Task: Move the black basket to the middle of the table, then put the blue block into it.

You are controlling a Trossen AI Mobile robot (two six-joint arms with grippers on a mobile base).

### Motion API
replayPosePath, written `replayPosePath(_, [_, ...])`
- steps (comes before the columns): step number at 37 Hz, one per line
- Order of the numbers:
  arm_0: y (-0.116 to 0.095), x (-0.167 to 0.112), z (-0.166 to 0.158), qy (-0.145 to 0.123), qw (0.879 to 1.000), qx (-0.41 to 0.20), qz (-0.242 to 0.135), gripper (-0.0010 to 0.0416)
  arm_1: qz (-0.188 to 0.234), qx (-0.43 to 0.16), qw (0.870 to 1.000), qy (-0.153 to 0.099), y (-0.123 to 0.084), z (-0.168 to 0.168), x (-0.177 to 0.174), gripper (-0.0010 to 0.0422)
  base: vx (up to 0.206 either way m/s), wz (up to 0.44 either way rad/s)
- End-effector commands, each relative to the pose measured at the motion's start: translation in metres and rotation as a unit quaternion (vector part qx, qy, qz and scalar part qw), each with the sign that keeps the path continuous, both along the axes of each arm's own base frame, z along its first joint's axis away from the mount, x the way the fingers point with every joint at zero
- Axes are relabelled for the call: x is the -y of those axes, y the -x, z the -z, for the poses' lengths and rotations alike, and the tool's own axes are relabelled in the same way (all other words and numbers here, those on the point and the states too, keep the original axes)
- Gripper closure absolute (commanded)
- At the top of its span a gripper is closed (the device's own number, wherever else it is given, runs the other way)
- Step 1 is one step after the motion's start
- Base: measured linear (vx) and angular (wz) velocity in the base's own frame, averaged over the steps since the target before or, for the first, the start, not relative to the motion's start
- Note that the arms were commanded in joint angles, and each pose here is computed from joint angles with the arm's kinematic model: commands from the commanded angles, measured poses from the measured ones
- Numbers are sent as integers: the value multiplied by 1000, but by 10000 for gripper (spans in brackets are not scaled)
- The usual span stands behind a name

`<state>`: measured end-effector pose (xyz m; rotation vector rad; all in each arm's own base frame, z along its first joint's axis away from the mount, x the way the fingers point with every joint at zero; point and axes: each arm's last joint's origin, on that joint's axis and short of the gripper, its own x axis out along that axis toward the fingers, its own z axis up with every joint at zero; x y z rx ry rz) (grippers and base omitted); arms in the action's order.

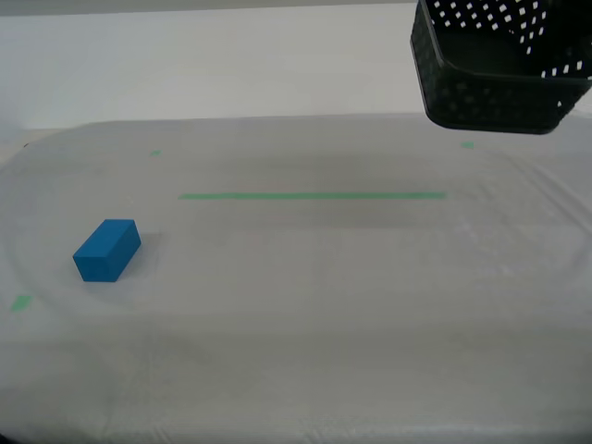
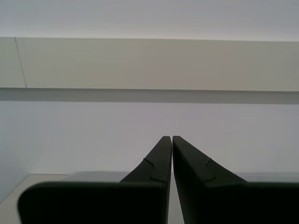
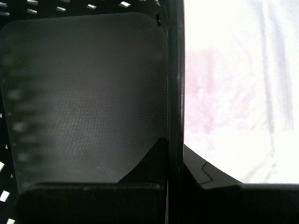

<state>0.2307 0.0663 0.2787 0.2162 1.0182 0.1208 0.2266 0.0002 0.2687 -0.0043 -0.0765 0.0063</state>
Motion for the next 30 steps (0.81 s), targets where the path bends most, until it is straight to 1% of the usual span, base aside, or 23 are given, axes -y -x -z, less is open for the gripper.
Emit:
replayPosePath(1, [1, -8, -12, -10, 1000, 13, -11, 407, 0, 3, 1000, -1, 0, -1, 0, 412, 0, 0])
replayPosePath(10, [7, -33, -41, -45, 998, 37, -31, 407, 0, 3, 1000, -1, 0, -1, 0, 412, 0, 0])
replayPosePath(14, [12, -43, -51, -66, 997, 39, -31, 407, 0, 3, 1000, -1, 0, -1, 0, 412, 0, 0])
replayPosePath(18, [16, -50, -57, -80, 996, 37, -31, 407, 0, 3, 1000, -1, 0, -1, 0, 412, 0, 0])
replayPosePath(20, [17, -53, -60, -86, 995, 38, -33, 407, 0, 3, 1000, -1, 0, -1, 0, 412, 0, 0])
replayPosePath(24, [18, -55, -61, -97, 994, 34, -23, 407, 0, 3, 1000, -1, 0, -1, 0, 412, 0, 0])
replayPosePath(30, [18, -55, -60, -99, 995, 26, -16, 407, 0, 3, 1000, -1, 0, -1, 0, 412, 0, 0])
